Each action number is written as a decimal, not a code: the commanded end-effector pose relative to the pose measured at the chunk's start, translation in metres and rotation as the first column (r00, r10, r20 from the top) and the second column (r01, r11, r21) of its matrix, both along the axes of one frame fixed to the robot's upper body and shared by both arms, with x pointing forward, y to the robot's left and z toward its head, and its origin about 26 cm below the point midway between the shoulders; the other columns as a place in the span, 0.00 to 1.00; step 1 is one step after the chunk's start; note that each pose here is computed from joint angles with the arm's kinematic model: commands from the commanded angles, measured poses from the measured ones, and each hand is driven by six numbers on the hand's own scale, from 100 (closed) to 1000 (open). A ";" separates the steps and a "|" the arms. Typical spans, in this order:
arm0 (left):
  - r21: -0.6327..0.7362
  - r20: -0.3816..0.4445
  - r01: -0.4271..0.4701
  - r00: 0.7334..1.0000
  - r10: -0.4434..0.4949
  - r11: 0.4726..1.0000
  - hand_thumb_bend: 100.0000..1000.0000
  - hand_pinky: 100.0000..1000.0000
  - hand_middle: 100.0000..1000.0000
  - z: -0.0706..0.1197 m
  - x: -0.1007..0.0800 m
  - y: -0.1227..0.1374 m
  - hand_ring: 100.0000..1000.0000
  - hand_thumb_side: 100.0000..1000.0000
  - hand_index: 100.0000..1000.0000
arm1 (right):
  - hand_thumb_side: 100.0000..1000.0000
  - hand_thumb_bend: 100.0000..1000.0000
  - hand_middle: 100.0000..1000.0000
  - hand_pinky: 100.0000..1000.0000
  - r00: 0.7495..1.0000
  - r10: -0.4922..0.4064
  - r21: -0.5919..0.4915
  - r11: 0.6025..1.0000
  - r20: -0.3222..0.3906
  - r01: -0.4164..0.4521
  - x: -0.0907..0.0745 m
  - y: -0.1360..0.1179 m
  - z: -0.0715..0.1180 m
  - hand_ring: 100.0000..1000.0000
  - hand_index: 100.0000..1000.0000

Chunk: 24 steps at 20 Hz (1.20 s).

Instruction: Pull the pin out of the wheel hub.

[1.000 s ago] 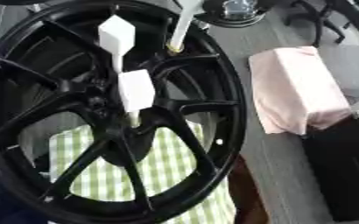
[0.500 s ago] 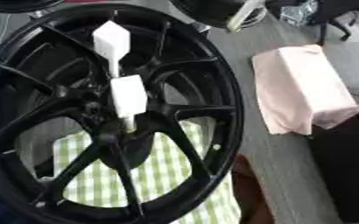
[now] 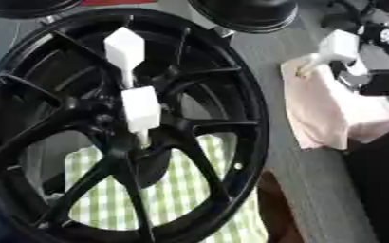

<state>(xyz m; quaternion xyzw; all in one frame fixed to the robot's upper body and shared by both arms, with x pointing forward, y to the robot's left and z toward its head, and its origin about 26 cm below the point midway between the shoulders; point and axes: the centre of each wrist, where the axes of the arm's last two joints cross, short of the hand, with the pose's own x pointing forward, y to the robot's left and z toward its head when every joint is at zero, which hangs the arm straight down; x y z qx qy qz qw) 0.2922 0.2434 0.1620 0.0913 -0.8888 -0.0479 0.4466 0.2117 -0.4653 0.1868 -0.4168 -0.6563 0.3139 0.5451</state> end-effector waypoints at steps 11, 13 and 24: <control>-0.014 0.025 0.000 1.000 0.001 1.000 0.08 0.90 0.61 0.010 0.000 -0.001 0.73 0.74 0.81 | 0.11 0.00 0.76 0.95 0.992 -0.122 0.102 0.987 -0.029 0.125 -0.012 -0.042 -0.012 1.00 0.88; -0.017 0.025 -0.002 1.000 0.003 1.000 0.08 0.90 0.61 0.010 -0.001 0.000 0.73 0.74 0.81 | 0.11 0.00 0.75 0.95 0.993 -0.115 0.116 0.986 -0.013 0.116 -0.010 -0.042 -0.009 1.00 0.87; -0.014 0.023 0.006 1.000 -0.006 1.000 0.08 0.90 0.61 0.009 -0.001 -0.001 0.73 0.74 0.81 | 0.54 0.00 0.46 0.93 0.955 0.050 0.228 0.966 0.292 -0.120 0.013 0.020 0.047 0.98 0.69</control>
